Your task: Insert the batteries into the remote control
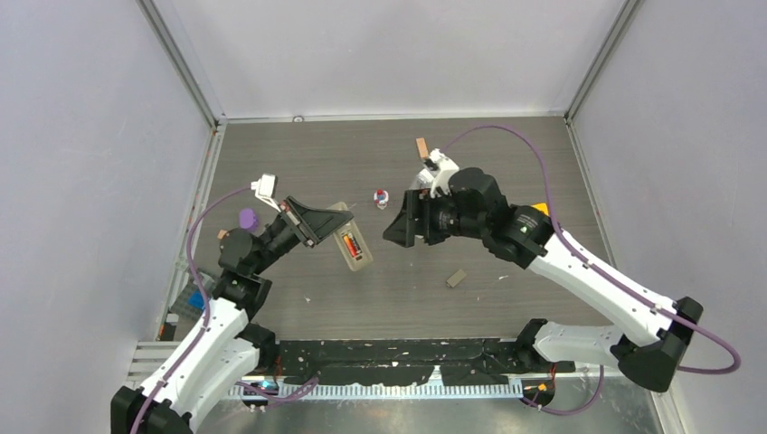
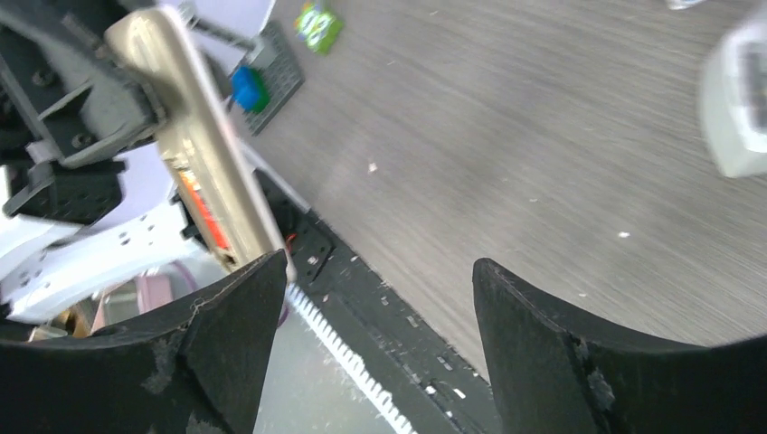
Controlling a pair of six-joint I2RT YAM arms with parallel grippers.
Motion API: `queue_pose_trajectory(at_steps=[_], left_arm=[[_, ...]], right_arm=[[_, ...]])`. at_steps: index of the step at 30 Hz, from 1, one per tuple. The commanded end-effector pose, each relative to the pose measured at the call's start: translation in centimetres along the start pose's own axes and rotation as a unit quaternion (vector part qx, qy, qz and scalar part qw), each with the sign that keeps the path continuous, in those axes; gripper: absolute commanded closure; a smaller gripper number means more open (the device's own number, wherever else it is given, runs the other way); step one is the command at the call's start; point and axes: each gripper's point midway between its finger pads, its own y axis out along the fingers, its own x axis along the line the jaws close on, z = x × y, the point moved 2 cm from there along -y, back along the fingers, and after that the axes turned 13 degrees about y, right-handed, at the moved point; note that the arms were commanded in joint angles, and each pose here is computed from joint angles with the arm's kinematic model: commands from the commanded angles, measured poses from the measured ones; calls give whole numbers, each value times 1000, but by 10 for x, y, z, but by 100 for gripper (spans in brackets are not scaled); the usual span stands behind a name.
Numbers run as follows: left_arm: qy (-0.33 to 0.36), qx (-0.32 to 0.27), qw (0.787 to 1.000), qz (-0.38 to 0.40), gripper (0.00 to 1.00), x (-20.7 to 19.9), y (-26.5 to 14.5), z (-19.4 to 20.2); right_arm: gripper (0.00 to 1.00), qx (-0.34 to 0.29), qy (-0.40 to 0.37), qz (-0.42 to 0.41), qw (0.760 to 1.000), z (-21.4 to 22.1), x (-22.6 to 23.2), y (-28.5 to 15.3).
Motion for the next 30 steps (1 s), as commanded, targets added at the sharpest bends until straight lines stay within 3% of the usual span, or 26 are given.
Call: queue_pose_trajectory(at_steps=[1,4,7,13,19,23,30], left_arm=[[42,15,999,-10,100,-2,-3,1],[43,24,998,-30,100,7,-6,7],[41,30,997,-56,100,18,-10,13],[24,41,993,-112,100,42,-16,23],[-28,44,982,-184,100,80,-22,40],[-59,38,980,-188,100,100,-20,53],[-22,68,984,-164,100,114,-3,74]], right_arm=[[20,-61,18,57,996,-11,-34,-14],[20,-91,32,169,981,-8,-85,-16],[20,-79,48,272,958,16,-139,-14],[20,-77,92,394,911,55,-214,-7],[20,-39,119,432,893,79,-246,10],[20,-42,146,450,880,86,-260,17],[26,-60,189,476,857,91,-276,20]])
